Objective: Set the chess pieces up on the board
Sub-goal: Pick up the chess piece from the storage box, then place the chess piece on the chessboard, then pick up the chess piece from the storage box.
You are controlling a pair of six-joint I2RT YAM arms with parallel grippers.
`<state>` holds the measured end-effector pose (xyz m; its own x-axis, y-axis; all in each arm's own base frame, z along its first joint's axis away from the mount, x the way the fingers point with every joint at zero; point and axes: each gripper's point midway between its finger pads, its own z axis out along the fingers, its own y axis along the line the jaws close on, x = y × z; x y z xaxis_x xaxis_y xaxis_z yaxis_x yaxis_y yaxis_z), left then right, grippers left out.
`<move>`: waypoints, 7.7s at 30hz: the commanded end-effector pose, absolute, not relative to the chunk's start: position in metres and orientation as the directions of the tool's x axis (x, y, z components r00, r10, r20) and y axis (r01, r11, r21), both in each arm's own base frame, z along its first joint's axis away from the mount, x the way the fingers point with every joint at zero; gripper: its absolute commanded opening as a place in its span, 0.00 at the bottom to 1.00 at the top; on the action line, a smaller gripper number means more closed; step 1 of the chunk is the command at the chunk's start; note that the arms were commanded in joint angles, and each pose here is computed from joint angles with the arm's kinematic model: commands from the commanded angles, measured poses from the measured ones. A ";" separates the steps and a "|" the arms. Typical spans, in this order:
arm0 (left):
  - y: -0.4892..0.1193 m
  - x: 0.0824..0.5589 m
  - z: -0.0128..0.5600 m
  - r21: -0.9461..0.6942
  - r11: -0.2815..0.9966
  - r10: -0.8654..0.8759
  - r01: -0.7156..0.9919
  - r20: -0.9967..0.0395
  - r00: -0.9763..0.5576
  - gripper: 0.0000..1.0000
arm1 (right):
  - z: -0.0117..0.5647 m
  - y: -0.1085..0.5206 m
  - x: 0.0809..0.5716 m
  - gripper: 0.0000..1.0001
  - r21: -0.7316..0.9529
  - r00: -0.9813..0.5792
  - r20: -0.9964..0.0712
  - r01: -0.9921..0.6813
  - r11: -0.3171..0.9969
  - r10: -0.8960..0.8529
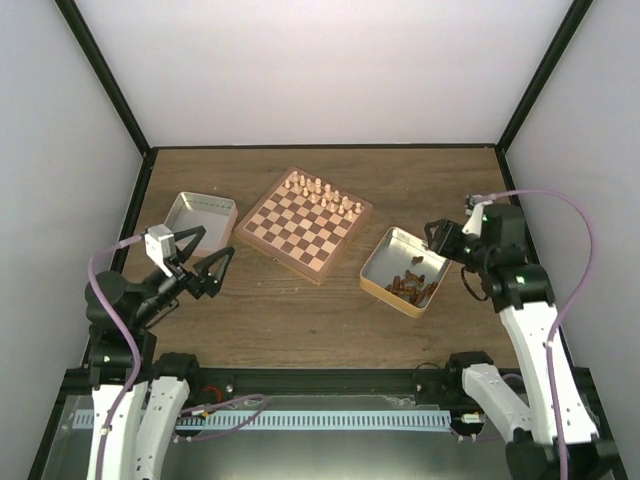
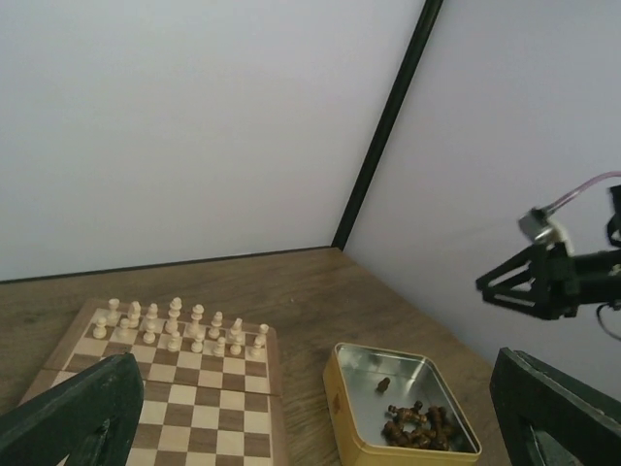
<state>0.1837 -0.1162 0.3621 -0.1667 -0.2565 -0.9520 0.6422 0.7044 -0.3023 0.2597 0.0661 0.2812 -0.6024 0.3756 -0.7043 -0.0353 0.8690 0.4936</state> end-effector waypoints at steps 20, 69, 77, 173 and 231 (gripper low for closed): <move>-0.089 0.225 0.360 -0.338 0.785 -0.367 0.520 -0.929 -0.050 1.00 | 0.114 0.055 0.284 0.45 0.192 -0.836 -0.423 0.296 0.936 0.351; -0.072 0.265 0.375 -0.254 0.865 -0.308 0.433 -0.949 0.058 1.00 | 0.134 0.145 0.326 0.11 0.130 -0.845 -0.504 0.129 0.983 0.178; -0.068 0.266 0.374 -0.260 0.874 -0.310 0.410 -0.949 0.059 1.00 | 0.133 0.260 0.342 0.11 0.217 -0.881 -0.473 -0.107 0.970 0.009; -0.067 0.267 0.371 -0.267 0.874 -0.313 0.405 -0.948 0.051 1.00 | 0.067 0.058 0.336 0.38 0.191 -0.644 -0.494 0.575 0.795 0.584; -0.095 0.263 0.367 -0.254 0.793 -0.304 0.554 -0.953 -0.003 1.00 | 0.136 0.111 0.355 0.15 0.424 -0.680 -0.597 0.182 0.887 0.425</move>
<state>0.2677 -0.0789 0.3674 0.0137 -0.3103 -0.9505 0.4593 0.8464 -0.2697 0.3322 0.0731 0.0750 -0.7023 0.4819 -0.5239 0.4109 0.8755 0.2545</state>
